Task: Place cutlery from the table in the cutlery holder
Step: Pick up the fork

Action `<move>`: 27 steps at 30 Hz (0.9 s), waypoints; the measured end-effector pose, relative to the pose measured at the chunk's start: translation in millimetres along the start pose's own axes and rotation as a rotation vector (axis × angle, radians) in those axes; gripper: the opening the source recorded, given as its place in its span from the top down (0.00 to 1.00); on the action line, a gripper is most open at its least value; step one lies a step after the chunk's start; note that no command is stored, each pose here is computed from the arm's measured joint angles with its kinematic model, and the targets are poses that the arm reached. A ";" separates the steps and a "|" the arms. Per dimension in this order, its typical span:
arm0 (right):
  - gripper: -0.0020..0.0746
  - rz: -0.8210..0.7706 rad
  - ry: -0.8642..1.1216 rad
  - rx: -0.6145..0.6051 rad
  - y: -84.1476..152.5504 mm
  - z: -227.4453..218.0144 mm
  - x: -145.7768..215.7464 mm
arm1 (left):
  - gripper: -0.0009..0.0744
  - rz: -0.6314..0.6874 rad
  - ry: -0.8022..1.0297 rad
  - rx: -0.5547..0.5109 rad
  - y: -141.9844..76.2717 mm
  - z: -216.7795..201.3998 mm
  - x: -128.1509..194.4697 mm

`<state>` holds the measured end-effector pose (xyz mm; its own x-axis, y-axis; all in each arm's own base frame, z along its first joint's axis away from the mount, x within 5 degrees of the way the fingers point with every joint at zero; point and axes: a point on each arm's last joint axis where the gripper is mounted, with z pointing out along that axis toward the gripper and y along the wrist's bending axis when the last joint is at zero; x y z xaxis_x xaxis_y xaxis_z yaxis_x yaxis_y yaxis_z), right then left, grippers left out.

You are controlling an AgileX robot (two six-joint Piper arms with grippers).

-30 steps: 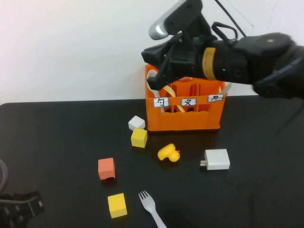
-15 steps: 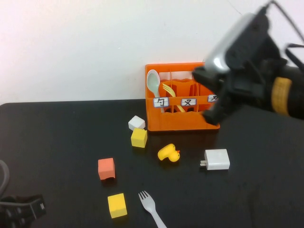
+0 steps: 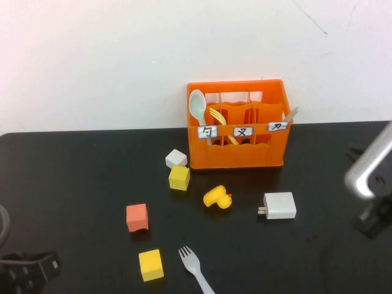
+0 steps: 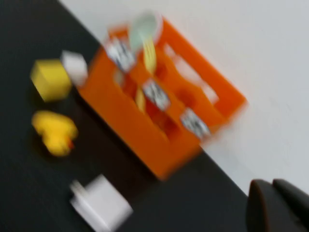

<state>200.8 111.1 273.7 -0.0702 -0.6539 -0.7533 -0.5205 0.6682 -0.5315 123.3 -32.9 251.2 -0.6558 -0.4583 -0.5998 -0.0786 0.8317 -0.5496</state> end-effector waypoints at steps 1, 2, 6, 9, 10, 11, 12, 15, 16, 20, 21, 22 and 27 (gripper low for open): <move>0.98 -0.018 0.019 0.019 0.2 -1.8 5.4 | 0.99 0.000 0.004 0.000 0.0 0.0 0.4; 0.98 -0.046 0.044 0.046 -0.2 -3.4 11.7 | 0.99 0.002 0.012 -0.001 0.1 0.0 1.1; 0.98 -0.135 0.186 0.171 -7.4 -8.0 32.1 | 0.99 0.038 0.110 -0.004 0.6 1.8 8.9; 0.98 -0.180 0.344 0.221 -12.9 -12.6 45.4 | 0.99 0.042 0.252 -0.016 2.3 6.7 18.5; 0.98 -0.182 0.389 0.222 -13.2 -14.0 49.1 | 0.99 0.042 0.306 -0.020 3.0 8.6 21.9; 0.98 -0.179 0.443 0.216 -13.0 -15.9 53.6 | 0.99 0.032 0.358 -0.024 3.5 10.4 25.1; 0.98 -0.171 0.490 0.203 -11.9 -17.6 57.6 | 0.99 0.020 0.402 -0.024 3.6 11.6 27.9; 0.98 -0.108 0.576 0.145 -6.2 -22.1 65.3 | 0.99 -0.008 0.504 -0.016 3.2 16.1 33.4; 0.98 -0.092 0.588 0.126 -4.8 -23.8 65.8 | 0.99 -0.017 0.525 -0.008 2.4 17.0 34.5; 0.98 0.011 0.624 0.025 2.9 -29.0 64.7 | 0.99 -0.049 0.526 0.024 -1.1 19.5 34.0; 0.98 0.032 0.629 -0.001 5.4 -29.7 64.6 | 0.99 -0.057 0.507 0.032 -2.0 20.4 32.5; 0.98 0.059 0.633 -0.025 8.0 -30.7 64.7 | 0.99 -0.067 0.486 0.040 -2.9 21.3 30.8; 0.98 0.121 0.647 -0.134 18.9 -32.5 64.7 | 0.99 -0.058 0.390 0.081 -12.8 22.8 18.0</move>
<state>158.7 69.9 227.5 -0.6087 -0.6860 -0.3987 -0.5754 0.7276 -0.3735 129.6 -58.9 234.1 -0.8889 -0.3375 -0.3097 -0.0745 0.7736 -0.6293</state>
